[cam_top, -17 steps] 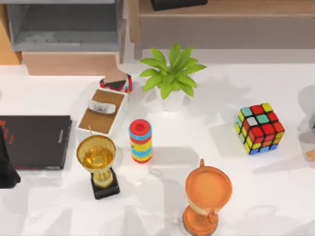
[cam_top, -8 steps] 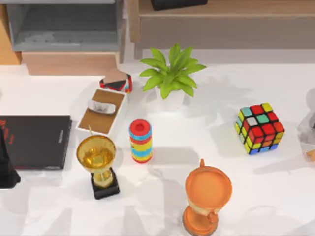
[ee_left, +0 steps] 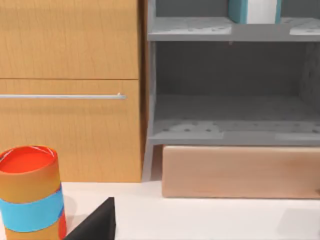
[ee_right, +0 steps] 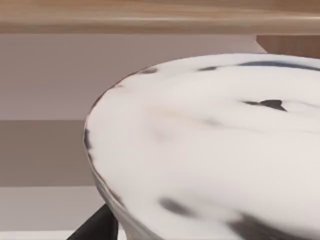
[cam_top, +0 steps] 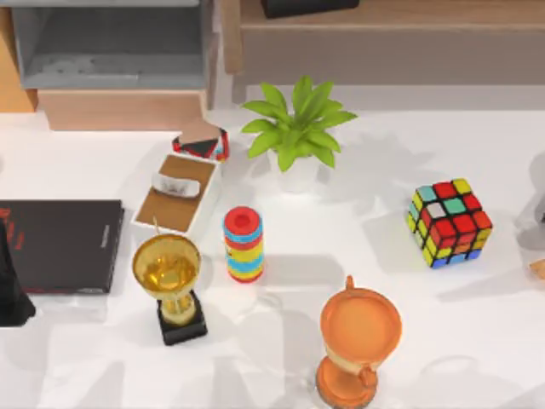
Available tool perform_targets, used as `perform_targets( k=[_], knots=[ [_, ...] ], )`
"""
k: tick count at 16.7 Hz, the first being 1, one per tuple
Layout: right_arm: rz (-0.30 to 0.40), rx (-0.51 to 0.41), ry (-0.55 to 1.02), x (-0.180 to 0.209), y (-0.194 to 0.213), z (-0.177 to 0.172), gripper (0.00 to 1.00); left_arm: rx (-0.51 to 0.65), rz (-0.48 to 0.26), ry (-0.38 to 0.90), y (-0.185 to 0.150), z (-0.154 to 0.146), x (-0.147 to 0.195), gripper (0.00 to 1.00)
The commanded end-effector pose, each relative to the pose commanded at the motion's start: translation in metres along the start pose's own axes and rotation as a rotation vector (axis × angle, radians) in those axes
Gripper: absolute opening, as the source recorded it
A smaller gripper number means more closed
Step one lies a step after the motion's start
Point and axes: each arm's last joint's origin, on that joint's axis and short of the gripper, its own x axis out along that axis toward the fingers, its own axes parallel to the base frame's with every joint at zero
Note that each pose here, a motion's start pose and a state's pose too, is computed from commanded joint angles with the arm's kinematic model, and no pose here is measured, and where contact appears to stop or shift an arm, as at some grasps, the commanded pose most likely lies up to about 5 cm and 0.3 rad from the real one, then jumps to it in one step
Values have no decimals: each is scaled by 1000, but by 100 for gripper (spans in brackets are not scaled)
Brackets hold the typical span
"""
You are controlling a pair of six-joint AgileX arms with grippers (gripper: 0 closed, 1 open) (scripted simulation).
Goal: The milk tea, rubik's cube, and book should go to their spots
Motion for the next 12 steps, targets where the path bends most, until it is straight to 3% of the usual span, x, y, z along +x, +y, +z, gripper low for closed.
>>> perform_targets(
  k=[12],
  knots=[
    [12, 4, 9, -26, 2, -6, 100, 0, 0, 0, 0, 0, 0, 100]
  ],
)
